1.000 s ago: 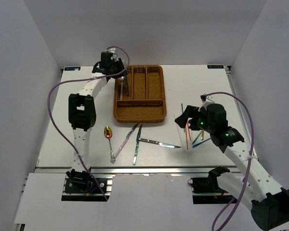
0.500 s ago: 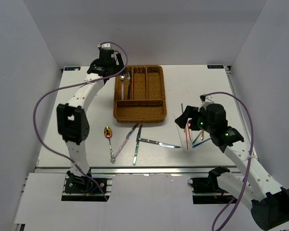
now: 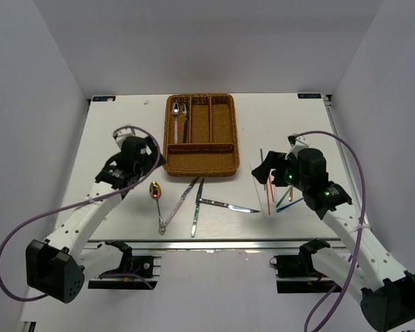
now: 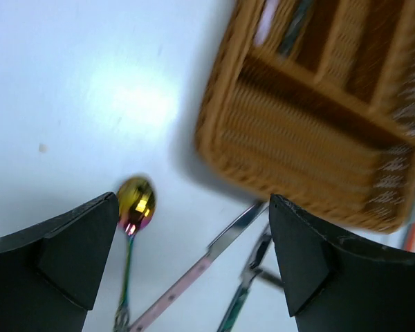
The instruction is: Sort the eating utensils into containers
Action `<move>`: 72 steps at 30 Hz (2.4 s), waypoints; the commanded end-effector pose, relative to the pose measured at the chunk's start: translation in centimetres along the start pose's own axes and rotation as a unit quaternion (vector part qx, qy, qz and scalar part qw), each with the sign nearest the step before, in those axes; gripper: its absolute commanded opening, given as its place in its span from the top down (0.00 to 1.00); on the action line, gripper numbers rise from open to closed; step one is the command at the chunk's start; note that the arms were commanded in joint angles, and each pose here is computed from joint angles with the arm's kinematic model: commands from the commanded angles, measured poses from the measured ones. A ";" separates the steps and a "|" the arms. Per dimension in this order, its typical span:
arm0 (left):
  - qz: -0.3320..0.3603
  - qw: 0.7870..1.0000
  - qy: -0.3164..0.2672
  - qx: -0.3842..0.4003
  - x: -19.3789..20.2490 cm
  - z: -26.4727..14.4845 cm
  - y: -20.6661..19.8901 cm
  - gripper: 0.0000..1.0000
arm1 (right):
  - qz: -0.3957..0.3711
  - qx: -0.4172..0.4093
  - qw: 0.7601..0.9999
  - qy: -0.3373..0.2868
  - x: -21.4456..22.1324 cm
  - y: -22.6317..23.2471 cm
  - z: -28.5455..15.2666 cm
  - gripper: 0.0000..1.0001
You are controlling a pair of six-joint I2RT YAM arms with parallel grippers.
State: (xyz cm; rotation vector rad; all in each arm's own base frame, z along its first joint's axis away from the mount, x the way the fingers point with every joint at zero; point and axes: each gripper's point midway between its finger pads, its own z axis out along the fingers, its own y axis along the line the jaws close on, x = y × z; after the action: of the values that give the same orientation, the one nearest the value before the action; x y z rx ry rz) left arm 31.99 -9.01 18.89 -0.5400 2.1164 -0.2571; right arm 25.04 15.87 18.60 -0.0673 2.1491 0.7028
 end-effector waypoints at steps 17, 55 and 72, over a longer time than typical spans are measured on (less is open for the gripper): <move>0.064 0.988 0.066 -0.121 11.7 0.3 5.2 0.13 | 0.001 0.004 1.000 0.013 1.4 -0.4 -0.1 0.11; 0.145 0.964 0.126 -0.184 15.9 -0.2 9.9 1.00 | 0.019 -0.023 1.000 0.007 2.1 0.0 0.9 0.11; 0.280 0.954 -0.103 0.022 -3.8 4.3 -10.5 1.00 | 0.009 -0.011 1.000 -0.007 0.9 -0.2 1.1 0.11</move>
State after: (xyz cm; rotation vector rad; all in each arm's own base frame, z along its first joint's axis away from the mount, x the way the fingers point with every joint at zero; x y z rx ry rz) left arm 34.43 -14.59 18.96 -0.0902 2.1139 0.0735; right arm 24.08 16.03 15.32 -0.0275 2.2020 0.7384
